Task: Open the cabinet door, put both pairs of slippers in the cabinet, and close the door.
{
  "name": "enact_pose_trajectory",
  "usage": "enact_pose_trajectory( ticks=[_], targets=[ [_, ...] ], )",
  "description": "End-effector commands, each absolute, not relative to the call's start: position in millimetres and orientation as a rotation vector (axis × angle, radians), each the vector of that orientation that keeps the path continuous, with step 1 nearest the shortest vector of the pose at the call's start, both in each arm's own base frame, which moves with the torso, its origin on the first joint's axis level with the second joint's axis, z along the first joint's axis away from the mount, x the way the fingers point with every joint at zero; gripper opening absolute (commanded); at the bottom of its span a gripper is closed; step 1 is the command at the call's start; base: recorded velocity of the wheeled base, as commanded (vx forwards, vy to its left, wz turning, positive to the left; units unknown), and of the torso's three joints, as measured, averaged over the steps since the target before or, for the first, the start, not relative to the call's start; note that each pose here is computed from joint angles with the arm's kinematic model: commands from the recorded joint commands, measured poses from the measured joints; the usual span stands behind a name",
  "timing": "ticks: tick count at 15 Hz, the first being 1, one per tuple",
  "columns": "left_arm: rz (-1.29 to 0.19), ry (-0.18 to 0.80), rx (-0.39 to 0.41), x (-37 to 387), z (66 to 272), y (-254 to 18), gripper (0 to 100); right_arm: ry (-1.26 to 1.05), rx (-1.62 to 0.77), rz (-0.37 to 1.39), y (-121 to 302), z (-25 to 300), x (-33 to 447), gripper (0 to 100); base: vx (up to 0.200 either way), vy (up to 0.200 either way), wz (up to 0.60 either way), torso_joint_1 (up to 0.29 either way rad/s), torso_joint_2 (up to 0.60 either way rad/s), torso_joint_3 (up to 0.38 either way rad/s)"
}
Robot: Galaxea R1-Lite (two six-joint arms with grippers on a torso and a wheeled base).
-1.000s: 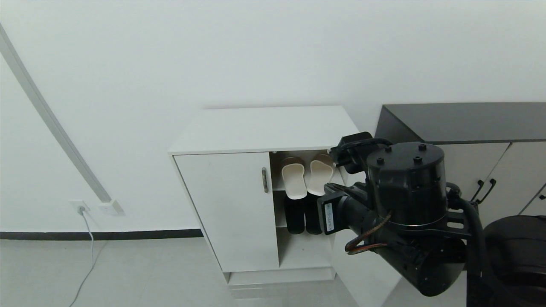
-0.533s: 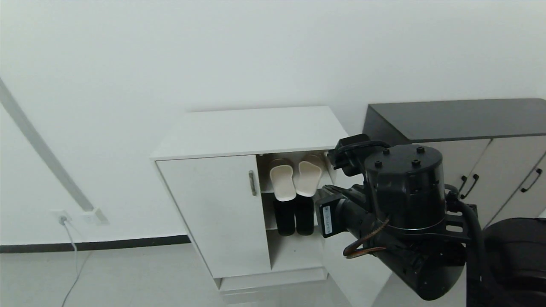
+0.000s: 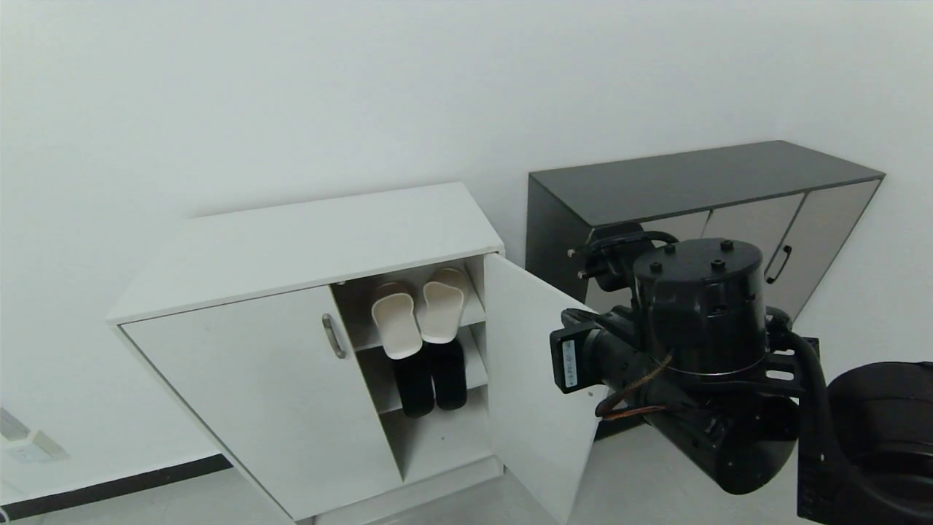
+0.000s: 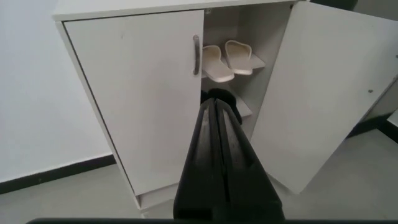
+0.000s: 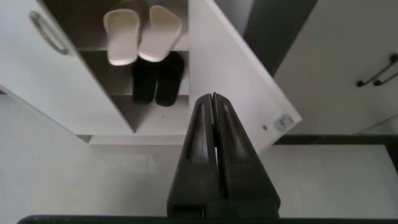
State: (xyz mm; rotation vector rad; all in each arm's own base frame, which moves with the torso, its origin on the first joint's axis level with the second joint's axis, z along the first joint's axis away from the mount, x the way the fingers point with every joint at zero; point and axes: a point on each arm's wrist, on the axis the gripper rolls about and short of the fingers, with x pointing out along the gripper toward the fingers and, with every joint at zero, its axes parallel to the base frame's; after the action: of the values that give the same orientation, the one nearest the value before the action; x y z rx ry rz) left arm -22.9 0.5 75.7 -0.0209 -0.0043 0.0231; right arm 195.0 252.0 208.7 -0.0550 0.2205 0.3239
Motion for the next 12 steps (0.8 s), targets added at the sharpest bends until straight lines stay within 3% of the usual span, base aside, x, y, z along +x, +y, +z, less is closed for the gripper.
enact_pose_trajectory(
  ticks=[1, 4, 9, 12],
  targets=[
    [0.023, -0.003, -0.022, -22.8, 75.8, 0.5, 0, 0.222, -0.056, 0.318, 251.3, 208.0, 196.4, 0, 0.000, 0.000, 0.00, 0.000, 0.00, 0.000],
    [0.023, -0.003, -0.022, -22.8, 75.8, 0.5, 0, 0.222, -0.058, 0.317, 251.0, 208.0, 196.8, 0, 0.000, 0.000, 0.00, 0.078, -0.20, -0.112],
    [0.023, -0.003, -0.022, -22.8, 75.8, 0.5, 0, 0.224, -0.057, 0.312, 249.5, 207.5, 199.2, 0, 0.000, 0.000, 0.00, 0.234, -0.52, -0.291],
    [0.023, -0.003, -0.022, -22.8, 75.8, 0.5, 0, 0.225, -0.056, 0.312, 249.2, 207.5, 199.6, 0, 0.000, 0.000, 0.00, 0.072, -0.14, -0.079]
  ],
)
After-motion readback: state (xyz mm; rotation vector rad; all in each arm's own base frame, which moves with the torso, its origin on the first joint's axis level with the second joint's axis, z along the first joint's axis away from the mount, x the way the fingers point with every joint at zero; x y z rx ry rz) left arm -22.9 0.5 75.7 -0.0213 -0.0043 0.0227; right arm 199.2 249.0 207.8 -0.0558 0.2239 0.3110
